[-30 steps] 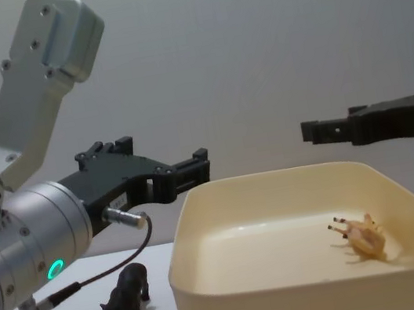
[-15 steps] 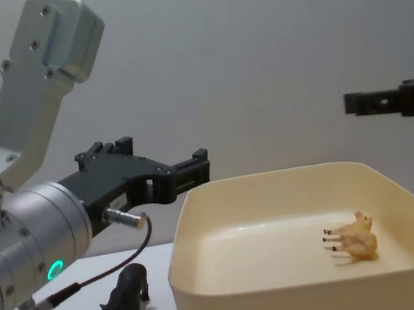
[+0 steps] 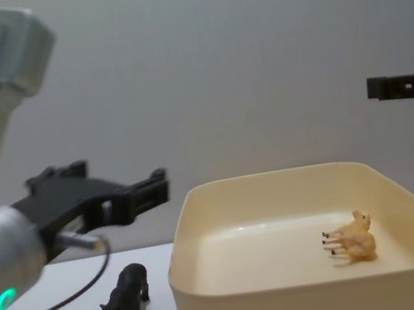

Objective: Pick up the toy alternately with two hands and place it into the central storage box.

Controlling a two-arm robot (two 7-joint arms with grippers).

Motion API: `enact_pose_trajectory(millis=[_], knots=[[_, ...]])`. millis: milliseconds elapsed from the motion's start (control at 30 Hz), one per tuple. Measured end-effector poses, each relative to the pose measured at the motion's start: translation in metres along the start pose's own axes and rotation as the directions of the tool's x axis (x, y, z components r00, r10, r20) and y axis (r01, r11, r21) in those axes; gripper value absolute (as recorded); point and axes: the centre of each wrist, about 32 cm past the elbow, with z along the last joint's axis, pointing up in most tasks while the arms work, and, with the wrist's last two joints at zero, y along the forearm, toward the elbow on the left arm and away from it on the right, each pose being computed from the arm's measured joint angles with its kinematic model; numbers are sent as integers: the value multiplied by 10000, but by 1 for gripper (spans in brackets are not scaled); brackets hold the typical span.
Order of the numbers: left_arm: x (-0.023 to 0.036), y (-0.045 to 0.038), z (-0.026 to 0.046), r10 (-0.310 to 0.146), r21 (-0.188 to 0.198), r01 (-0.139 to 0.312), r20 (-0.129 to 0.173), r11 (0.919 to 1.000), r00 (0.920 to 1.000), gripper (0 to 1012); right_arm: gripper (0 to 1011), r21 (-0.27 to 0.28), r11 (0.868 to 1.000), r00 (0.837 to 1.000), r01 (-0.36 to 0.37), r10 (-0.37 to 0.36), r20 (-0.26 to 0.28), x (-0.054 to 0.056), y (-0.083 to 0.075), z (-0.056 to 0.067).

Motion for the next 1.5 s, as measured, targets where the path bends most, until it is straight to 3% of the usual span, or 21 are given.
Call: enact_pose_trajectory(millis=[133,367,667,867,1133,1500], knots=[[43,168,-16,395,411,-385,-239,9984,9989,1001,1001,22,10000,10000,30,-30,-15,7,-15,7],[122,342,-53,486,903,-439,-506,9950,9975,1001,1001,49,10000,10000,63,-63,-26,15,-32,16],[298,475,-140,-259,1375,377,-867,9898,9959,1001,1001,62,9999,10000,91,-90,-39,21,-44,20],[418,477,-206,-895,1507,1041,-1003,9831,9909,1001,1001,68,9999,9999,97,-97,-44,22,-48,21],[669,359,-335,-1983,1630,2146,-1103,9630,9739,1001,1001,72,9999,9999,109,-109,-49,24,-51,23],[955,179,-514,-2464,1857,2665,-1246,9458,9611,1001,1001,74,9999,9999,114,-114,-48,26,-54,24]])
